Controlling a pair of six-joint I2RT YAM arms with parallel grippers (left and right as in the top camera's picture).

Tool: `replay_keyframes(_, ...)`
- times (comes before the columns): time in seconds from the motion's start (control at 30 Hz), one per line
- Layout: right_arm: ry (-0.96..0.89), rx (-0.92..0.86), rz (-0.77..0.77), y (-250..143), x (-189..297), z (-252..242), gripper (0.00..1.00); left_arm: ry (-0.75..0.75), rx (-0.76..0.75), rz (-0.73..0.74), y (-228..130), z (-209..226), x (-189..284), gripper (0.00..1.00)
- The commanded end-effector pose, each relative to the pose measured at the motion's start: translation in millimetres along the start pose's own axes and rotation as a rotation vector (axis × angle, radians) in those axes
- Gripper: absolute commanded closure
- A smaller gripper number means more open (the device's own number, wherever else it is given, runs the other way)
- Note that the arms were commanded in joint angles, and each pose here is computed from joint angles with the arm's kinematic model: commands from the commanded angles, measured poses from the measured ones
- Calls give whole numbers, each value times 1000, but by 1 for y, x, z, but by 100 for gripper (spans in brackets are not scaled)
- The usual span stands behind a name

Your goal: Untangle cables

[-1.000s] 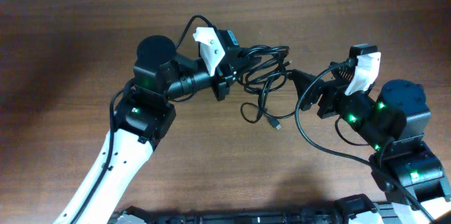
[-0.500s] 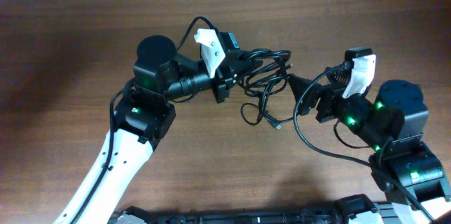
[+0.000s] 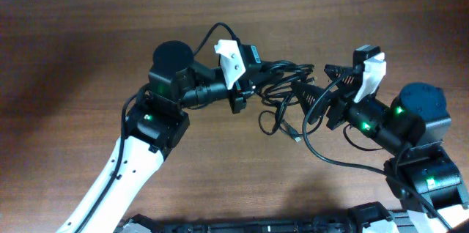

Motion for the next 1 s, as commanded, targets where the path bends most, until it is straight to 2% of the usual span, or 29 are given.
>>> replay_keyframes(0.0,16,-23,46,-4,-6,0,1,-88,-106,-61,19,-19,5,100)
replay_keyframes(0.13,-22,-75,142,-24,-17,-11,1,-127,-166,-103,29,-26,7,100)
replay_keyframes(0.47,-210,-109,253,-48,-14,-36,1,-66,-193,-133,38,-9,21,100)
replay_keyframes(0.97,-230,-98,306,-59,-10,-38,1,19,-227,-169,50,7,43,100)
Point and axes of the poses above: each gripper's point midway between its finger pads, its own x axis back along the fingers, its own z axis along the line the jaws close on, y = z × x, the point moved 4 cm from there along x, back along the fingers, and after that the axes turned 14 degrees about x, right-handed, at the moved point
